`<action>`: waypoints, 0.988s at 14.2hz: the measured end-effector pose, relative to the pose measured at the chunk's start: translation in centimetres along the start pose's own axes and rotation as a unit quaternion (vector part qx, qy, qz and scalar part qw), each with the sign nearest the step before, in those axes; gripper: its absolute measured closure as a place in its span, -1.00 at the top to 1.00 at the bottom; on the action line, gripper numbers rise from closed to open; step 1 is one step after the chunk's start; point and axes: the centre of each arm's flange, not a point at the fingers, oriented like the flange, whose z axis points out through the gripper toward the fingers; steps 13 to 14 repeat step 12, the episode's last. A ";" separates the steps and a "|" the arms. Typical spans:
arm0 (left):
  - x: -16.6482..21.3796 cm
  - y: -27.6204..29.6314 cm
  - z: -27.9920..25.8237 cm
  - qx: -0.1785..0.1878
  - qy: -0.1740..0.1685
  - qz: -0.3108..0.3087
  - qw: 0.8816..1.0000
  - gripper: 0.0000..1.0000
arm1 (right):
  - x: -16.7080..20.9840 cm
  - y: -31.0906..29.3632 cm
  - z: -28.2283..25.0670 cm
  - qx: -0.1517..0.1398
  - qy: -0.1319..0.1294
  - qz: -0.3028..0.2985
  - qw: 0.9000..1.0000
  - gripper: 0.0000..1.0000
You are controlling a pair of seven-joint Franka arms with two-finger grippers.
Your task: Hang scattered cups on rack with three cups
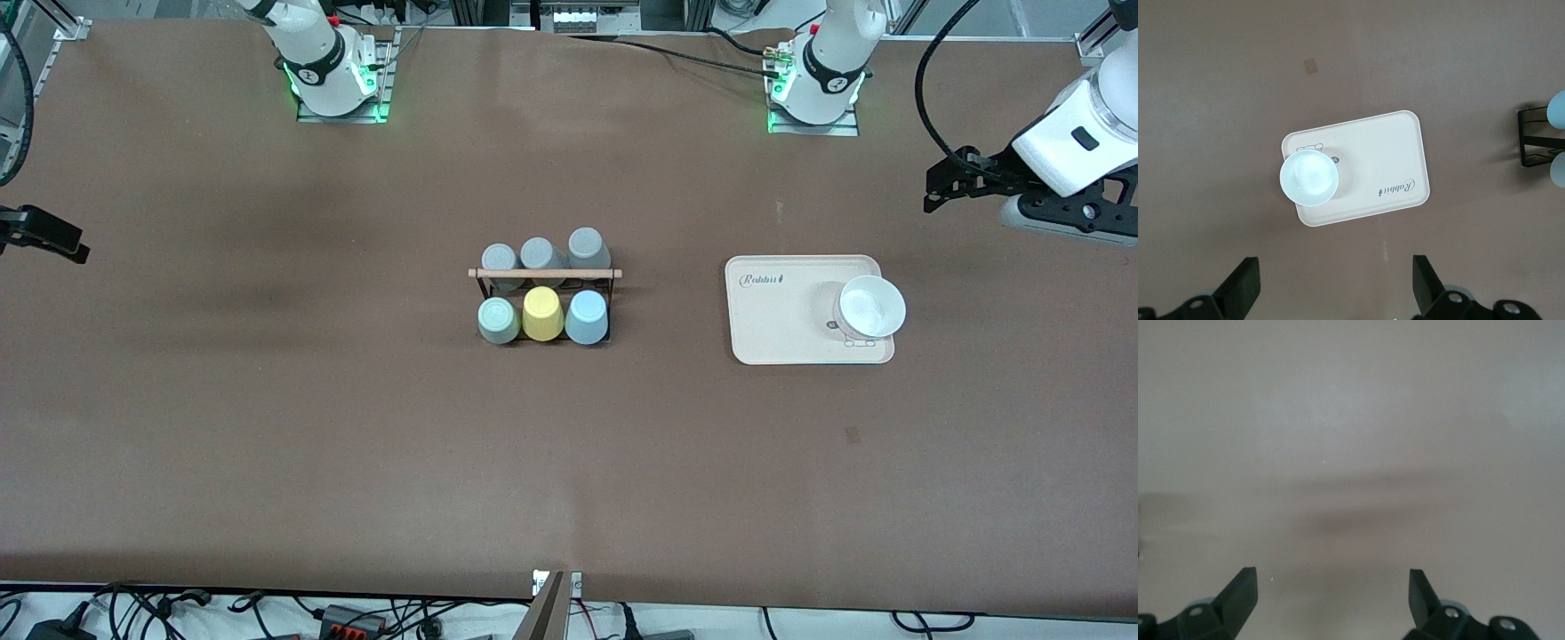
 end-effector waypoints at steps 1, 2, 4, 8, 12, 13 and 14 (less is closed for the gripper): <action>0.0 0.0 0.0 0.000 0.000 0.000 1.000 1.00 | -0.2 -0.9 0.0 0.001 -0.003 -0.006 1.000 1.00; 0.0 -0.1 0.0 0.000 0.000 0.000 1.000 1.00 | -0.4 -1.5 -0.1 0.001 -0.004 -0.011 1.000 1.00; 0.0 -0.1 0.0 0.000 0.000 -0.001 1.000 1.00 | -0.6 -2.0 0.0 0.003 -0.007 -0.013 1.000 1.00; 0.0 -0.3 0.0 0.000 0.000 -0.003 1.000 1.00 | -0.7 -2.2 0.2 0.016 -0.012 0.018 1.000 1.00; 0.0 -0.4 0.0 0.000 0.000 -0.003 1.000 1.00 | -0.8 -2.2 0.4 0.017 -0.016 0.018 1.000 1.00; 0.0 -0.4 0.0 0.000 0.000 -0.003 1.000 1.00 | -0.8 -2.2 0.4 0.017 -0.016 0.018 1.000 1.00; 0.0 -0.4 0.0 0.000 0.000 -0.003 1.000 1.00 | -0.8 -2.2 0.4 0.017 -0.016 0.018 1.000 1.00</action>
